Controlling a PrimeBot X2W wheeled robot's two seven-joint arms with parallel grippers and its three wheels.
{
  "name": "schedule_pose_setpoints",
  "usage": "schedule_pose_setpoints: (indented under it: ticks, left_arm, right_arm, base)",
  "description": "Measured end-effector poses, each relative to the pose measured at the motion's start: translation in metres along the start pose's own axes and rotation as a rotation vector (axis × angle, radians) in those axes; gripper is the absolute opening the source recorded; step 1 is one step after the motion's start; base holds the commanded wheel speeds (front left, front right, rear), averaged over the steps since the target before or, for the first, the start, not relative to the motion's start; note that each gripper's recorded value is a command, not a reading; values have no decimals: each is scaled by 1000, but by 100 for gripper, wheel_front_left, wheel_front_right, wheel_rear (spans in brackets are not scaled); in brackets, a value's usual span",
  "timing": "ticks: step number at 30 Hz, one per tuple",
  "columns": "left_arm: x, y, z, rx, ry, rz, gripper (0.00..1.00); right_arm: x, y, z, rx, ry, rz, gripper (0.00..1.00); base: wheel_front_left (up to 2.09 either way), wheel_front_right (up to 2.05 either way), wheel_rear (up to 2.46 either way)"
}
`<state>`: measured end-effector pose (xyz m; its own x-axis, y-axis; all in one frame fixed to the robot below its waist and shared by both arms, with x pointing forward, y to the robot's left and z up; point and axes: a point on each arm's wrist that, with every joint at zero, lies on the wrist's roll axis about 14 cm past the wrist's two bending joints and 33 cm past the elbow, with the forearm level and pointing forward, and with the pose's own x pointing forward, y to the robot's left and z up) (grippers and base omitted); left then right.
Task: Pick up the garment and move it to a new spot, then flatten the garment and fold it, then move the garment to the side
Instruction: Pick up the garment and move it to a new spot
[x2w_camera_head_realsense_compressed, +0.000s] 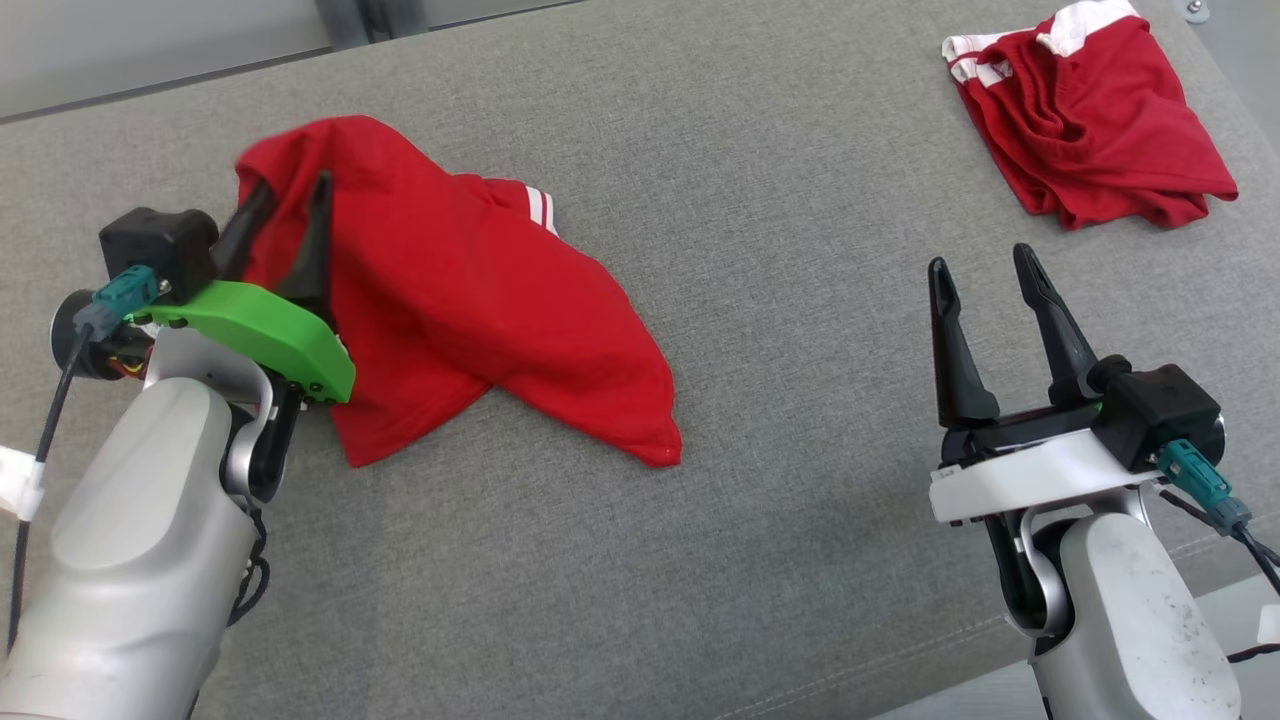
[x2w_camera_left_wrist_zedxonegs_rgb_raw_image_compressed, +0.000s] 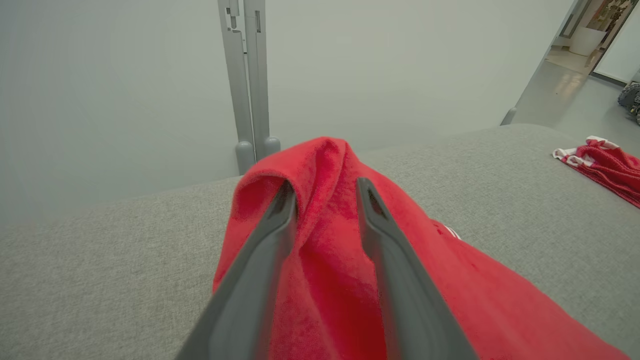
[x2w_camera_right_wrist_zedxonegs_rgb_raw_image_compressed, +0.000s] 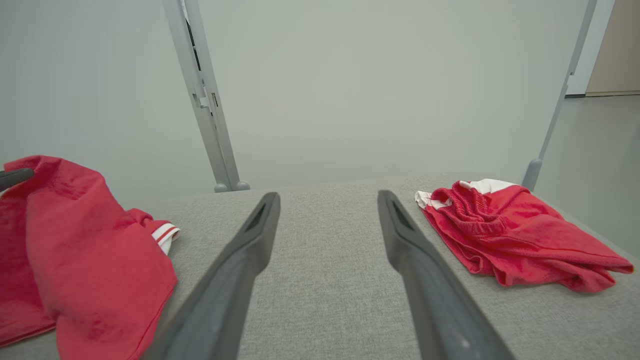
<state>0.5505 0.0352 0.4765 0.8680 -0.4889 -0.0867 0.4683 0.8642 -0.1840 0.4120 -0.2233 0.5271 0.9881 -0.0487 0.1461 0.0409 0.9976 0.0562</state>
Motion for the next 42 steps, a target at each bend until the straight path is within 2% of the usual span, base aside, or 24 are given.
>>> schedule_pose_setpoints:
  ticks: [4, 11, 18, 27, 29, 42]
  left_arm:
    - [-2, 1, -5, -20, -10, 10, 100]
    - [-19, -3, 13, 88, -57, -18, 100]
    - [-53, -9, 34, 119, -128, -11, 100]
    - [-124, 11, 63, 84, -275, 178, 100]
    - [-141, 11, 58, 91, -278, 211, 100]
    - [-213, 21, 23, -40, -263, 414, 100]
  right_arm:
    - [1, 3, -1, 4, 2, 8, 100]
    - [3, 13, 4, 8, -14, 36, 100]
    - [0, 28, 15, 24, -42, 75, 100]
    - [-7, 55, 21, 70, -56, 145, 100]
    - [-9, 61, 20, 81, -53, 160, 100]
    - [-27, 82, 15, 108, -27, 217, 100]
  base:
    - [0, 0, 0]
    - [0, 0, 0]
    - [0, 0, 0]
    - [0, 0, 0]
    - [0, 0, 0]
    - [0, 0, 0]
